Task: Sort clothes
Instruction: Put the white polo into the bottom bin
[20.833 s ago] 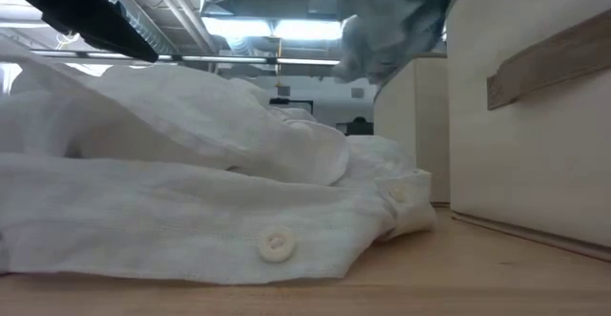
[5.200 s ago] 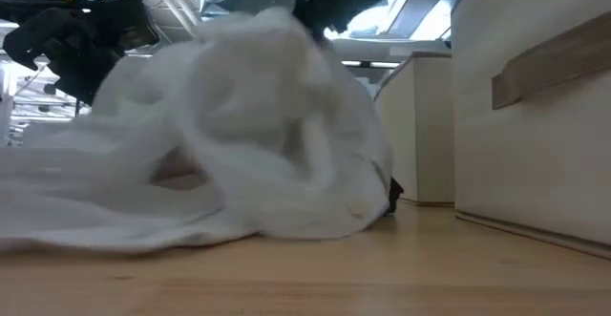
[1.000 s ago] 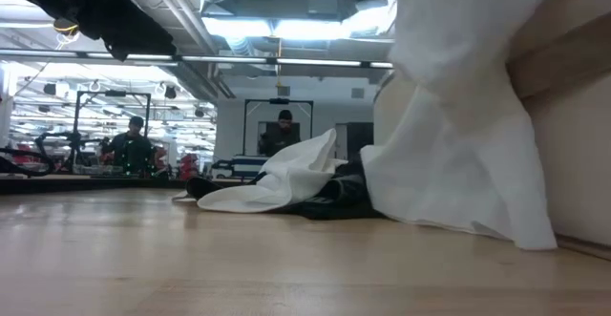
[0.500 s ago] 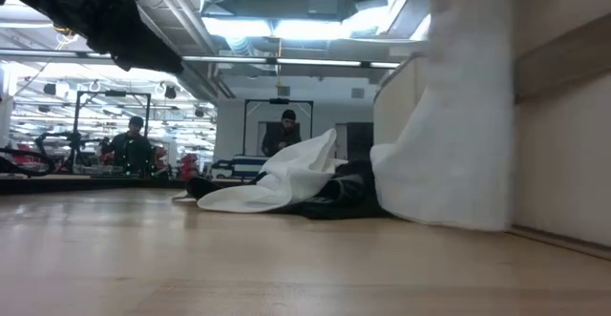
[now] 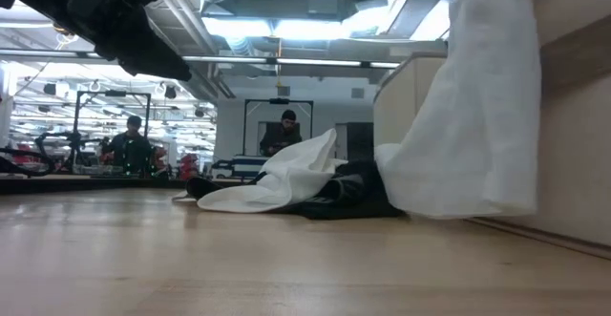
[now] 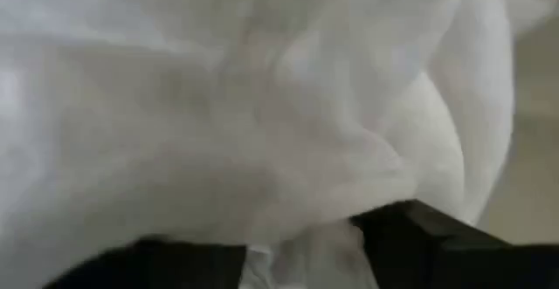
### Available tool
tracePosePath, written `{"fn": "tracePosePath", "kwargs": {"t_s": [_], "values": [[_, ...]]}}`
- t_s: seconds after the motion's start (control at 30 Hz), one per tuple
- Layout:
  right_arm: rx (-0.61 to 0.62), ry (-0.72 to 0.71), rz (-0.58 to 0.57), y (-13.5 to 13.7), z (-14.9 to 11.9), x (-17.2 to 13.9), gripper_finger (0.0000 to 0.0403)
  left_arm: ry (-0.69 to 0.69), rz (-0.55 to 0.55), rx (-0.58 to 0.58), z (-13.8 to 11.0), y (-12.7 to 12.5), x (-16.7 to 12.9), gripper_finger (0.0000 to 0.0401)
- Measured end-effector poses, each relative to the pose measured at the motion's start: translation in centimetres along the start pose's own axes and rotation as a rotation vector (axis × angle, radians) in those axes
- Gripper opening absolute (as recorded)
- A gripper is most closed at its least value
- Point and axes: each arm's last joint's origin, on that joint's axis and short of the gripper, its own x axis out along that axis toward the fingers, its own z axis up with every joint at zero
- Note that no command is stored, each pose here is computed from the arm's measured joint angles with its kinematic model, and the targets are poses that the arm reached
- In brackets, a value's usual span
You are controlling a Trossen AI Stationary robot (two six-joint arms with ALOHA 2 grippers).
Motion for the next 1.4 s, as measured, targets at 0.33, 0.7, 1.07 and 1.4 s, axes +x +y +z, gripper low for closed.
{"fn": "tracePosePath", "kwargs": {"t_s": [0.33, 0.7, 1.07, 1.4], "values": [[0.034, 0.131, 0.144, 0.3, 1.2, -9.1, 0.0269, -0.014, -0.004, 0.02, 0.1, 0.0, 0.0, 0.0131], [-0.053, -0.366, 0.53, 0.1, 4.3, -19.8, 0.0271, -0.011, -0.004, 0.043, 0.1, -0.1, 0.0, 0.0131], [-0.223, -0.533, 0.466, 2.3, 7.5, -19.2, 0.0271, -0.009, -0.008, 0.067, 0.1, -0.1, 0.0, 0.0131], [-0.662, -0.611, 0.571, 10.1, 12.9, -16.9, 0.0271, -0.007, -0.008, 0.073, 0.1, -0.1, 0.0, 0.0131]]}}
